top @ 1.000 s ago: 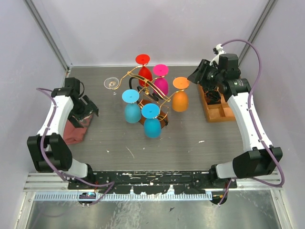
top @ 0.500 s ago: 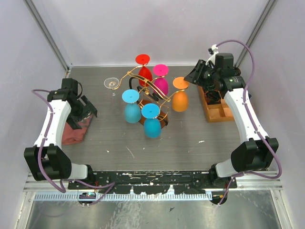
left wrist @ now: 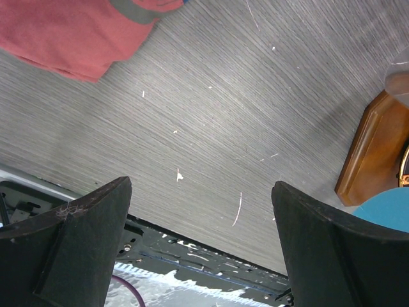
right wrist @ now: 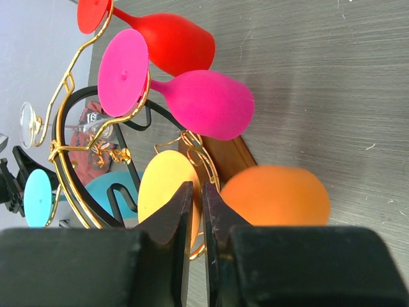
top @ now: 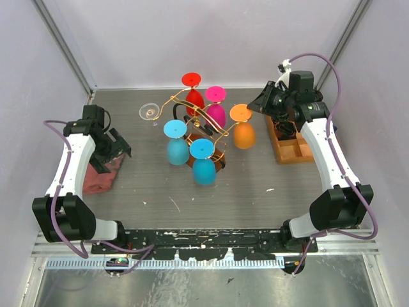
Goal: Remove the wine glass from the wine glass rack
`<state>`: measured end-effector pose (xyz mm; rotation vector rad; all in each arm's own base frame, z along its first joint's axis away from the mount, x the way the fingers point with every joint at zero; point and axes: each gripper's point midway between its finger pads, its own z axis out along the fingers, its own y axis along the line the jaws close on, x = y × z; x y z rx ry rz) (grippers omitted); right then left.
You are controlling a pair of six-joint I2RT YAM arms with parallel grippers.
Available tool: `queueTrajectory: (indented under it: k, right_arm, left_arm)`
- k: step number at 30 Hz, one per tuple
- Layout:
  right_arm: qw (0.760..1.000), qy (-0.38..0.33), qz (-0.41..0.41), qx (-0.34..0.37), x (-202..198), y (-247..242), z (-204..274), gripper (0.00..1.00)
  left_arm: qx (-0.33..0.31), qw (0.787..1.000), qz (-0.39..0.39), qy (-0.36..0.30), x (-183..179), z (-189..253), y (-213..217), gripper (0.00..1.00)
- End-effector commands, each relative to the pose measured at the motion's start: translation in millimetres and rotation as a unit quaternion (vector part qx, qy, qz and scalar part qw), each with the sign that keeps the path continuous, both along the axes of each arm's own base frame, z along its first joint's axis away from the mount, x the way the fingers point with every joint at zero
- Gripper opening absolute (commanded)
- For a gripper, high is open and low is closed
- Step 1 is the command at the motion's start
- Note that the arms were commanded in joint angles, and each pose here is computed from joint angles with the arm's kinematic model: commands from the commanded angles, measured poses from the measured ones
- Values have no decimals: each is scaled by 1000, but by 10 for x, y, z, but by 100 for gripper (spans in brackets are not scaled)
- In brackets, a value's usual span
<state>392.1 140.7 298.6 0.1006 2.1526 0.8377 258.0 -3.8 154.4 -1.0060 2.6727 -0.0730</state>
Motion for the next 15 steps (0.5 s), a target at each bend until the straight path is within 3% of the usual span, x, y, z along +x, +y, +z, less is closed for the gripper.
queueTrajectory:
  k: [1, 8, 11, 15]
  right_arm:
    - [999, -39, 20, 5, -12, 39, 196, 14]
    - [998, -39, 51, 24, -103, 132, 260, 15]
    - [997, -39, 57, 26, -123, 146, 259, 2]
    - [998, -44, 45, 25, -116, 105, 301, 1]
  left_arm:
    - [-3, 1000, -9, -8, 13, 47, -22, 98]
    - [-13, 1000, -9, -2, -5, 2, -58, 98]
    - [-14, 1000, -9, -2, -14, 1, -60, 98]
    - [-16, 1000, -9, -5, -13, 19, -66, 98]
